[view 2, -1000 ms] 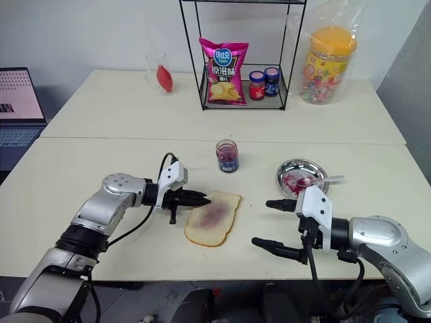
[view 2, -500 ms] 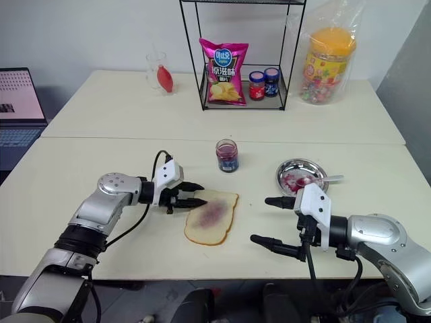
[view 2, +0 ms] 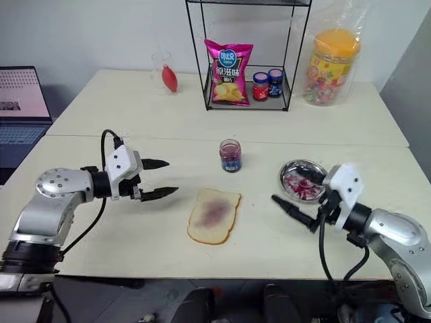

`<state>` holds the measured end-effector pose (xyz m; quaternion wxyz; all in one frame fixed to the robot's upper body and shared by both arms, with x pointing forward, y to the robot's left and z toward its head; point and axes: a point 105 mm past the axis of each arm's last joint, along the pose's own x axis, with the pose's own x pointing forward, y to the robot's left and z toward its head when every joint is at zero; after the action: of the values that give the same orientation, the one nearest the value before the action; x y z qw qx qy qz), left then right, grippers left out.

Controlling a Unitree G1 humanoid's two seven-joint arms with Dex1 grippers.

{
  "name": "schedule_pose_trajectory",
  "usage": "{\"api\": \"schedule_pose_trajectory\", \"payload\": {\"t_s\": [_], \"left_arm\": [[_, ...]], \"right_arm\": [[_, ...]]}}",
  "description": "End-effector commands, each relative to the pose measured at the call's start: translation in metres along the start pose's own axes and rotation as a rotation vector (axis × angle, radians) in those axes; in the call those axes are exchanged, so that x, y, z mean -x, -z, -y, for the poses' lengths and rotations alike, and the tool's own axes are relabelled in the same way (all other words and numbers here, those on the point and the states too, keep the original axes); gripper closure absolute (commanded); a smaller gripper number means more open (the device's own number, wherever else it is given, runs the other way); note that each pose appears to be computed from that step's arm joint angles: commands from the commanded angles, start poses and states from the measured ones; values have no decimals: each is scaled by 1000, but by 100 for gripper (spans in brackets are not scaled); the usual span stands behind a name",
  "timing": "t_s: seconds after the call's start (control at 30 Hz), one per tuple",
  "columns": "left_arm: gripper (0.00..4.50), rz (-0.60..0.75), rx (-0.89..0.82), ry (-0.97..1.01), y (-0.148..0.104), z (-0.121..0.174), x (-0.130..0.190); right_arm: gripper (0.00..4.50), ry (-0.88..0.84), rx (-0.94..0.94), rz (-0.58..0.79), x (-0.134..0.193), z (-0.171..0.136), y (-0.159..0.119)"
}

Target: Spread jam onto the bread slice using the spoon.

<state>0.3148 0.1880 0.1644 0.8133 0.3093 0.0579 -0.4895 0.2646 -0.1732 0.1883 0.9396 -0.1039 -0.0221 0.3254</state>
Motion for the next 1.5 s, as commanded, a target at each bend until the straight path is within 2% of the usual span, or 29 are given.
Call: {"api": "schedule_pose_trajectory", "payload": {"t_s": [0.03, 0.1, 0.17, 0.4, 0.63, 1.0, 1.13, 1.33, 1.5], "left_arm": [[3, 138, -88, 162, -53, 30, -8], [3, 195, -86, 246, -72, 46, -14], [3, 209, -100, 306, -81, 57, -20], [3, 214, -134, 367, -86, 68, -36], [3, 234, -141, 392, -89, 74, -45], [3, 195, -162, 371, -72, 68, -46], [0, 192, -164, 370, -68, 66, -46], [0, 189, -172, 367, -67, 66, -47], [0, 183, -183, 362, -66, 66, -47]], "right_arm": [[0, 332, -62, 51, 20, 48, 8], [0, 471, -175, 51, 30, 65, 25], [0, 571, -278, 57, 35, 80, 41], [0, 665, -485, 57, 30, 98, 78], [0, 528, -713, 104, 2, 93, 83], [0, 494, -878, 160, -17, 97, 87], [73, 482, -901, 169, -21, 97, 86], [221, 503, -931, 177, -19, 102, 90], [361, 503, -962, 186, -19, 102, 91]]}}
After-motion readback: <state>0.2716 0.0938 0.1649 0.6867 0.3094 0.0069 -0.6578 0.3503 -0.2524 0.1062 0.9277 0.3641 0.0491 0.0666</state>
